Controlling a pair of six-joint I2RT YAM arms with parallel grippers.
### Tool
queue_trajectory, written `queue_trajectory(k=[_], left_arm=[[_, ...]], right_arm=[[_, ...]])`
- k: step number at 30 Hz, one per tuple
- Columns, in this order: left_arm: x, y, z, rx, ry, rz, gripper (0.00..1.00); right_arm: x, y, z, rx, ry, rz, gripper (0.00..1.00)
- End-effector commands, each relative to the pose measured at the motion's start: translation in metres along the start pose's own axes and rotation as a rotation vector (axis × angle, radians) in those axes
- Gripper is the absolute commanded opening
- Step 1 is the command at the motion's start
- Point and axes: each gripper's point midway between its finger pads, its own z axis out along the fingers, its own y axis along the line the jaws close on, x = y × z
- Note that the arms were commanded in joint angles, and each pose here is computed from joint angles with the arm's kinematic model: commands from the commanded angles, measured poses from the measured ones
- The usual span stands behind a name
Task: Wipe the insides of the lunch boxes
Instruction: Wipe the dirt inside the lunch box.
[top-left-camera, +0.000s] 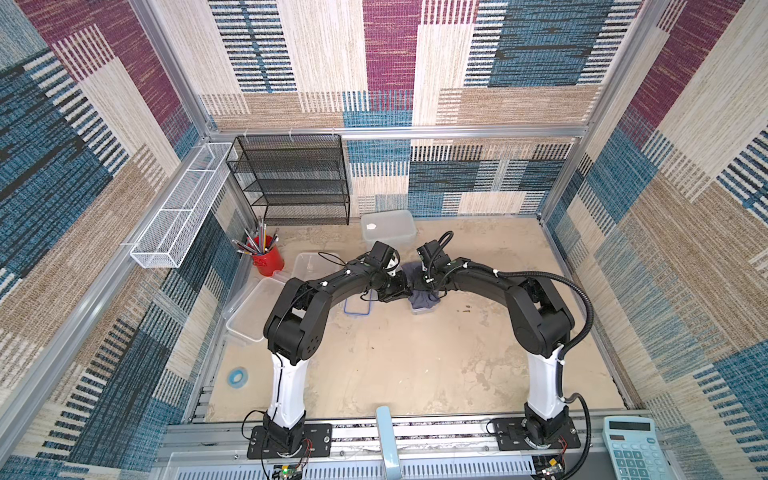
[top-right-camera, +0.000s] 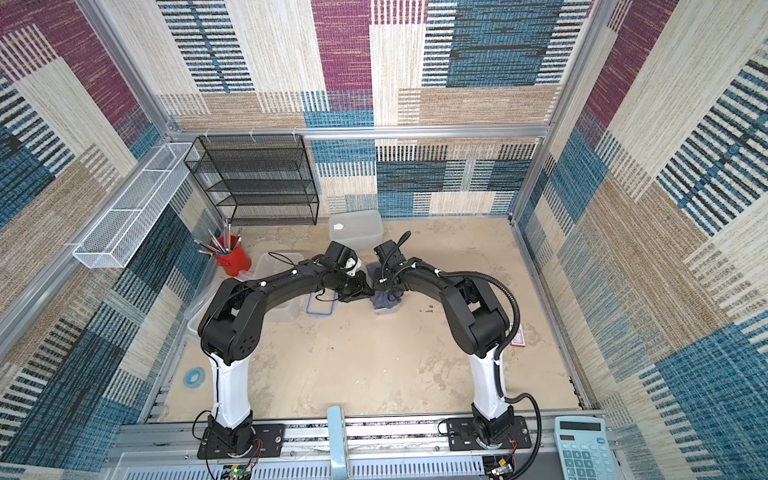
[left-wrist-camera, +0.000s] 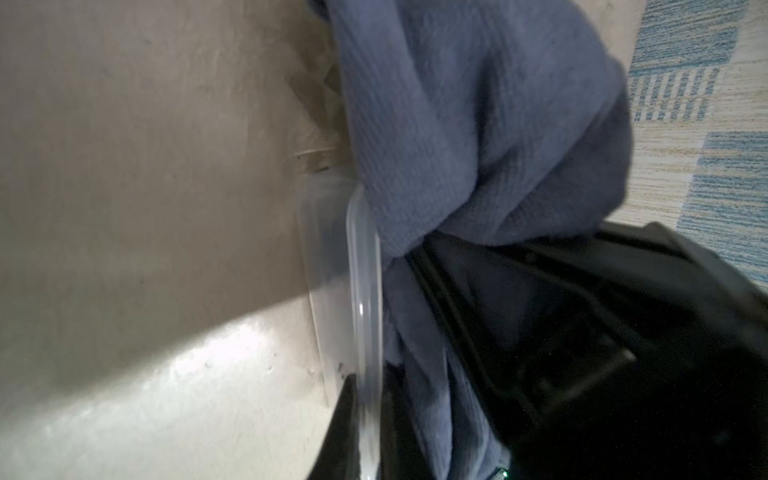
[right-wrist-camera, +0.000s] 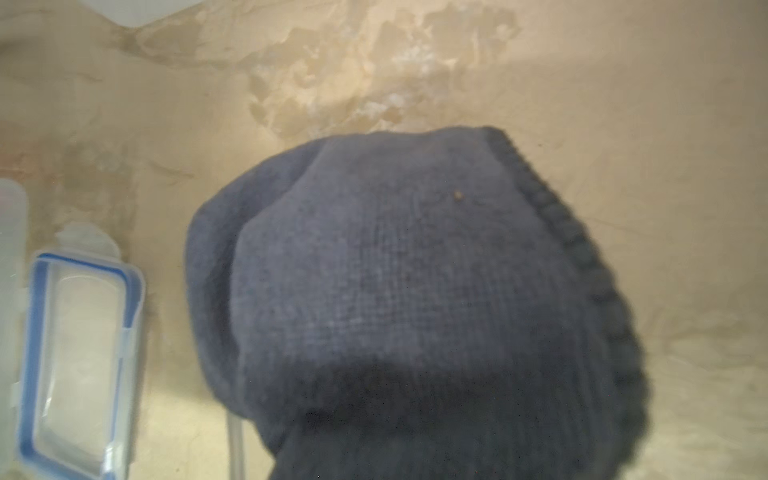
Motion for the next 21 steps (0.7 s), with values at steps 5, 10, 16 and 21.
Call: queue_trajectory(k=[5,10,16,21], left_arm=[[0.023,0.002,-0.017,-0.055,0.092,-0.029,0.0],[0.007,0.004,-0.019,-0.082,0.062,-0.014,0.0],[-0.008,0.001,-0.016,-0.075,0.046,0.008,0.0],[-0.01,0.001,-0.008,-0.065,0.062,0.003,0.0]], right_arm=[[0.013,-0.067,-0.007,0.424,-0.014,-0.184,0.0],[0.061,-0.045,-0.012,0.327,0.151,-0.336,0.0],[0.122,0.009,-0.021,-0.089,0.351,-0.373,0.0],[0.137,0.055,-0.033,-0.382,0.393,-0.338,0.0]])
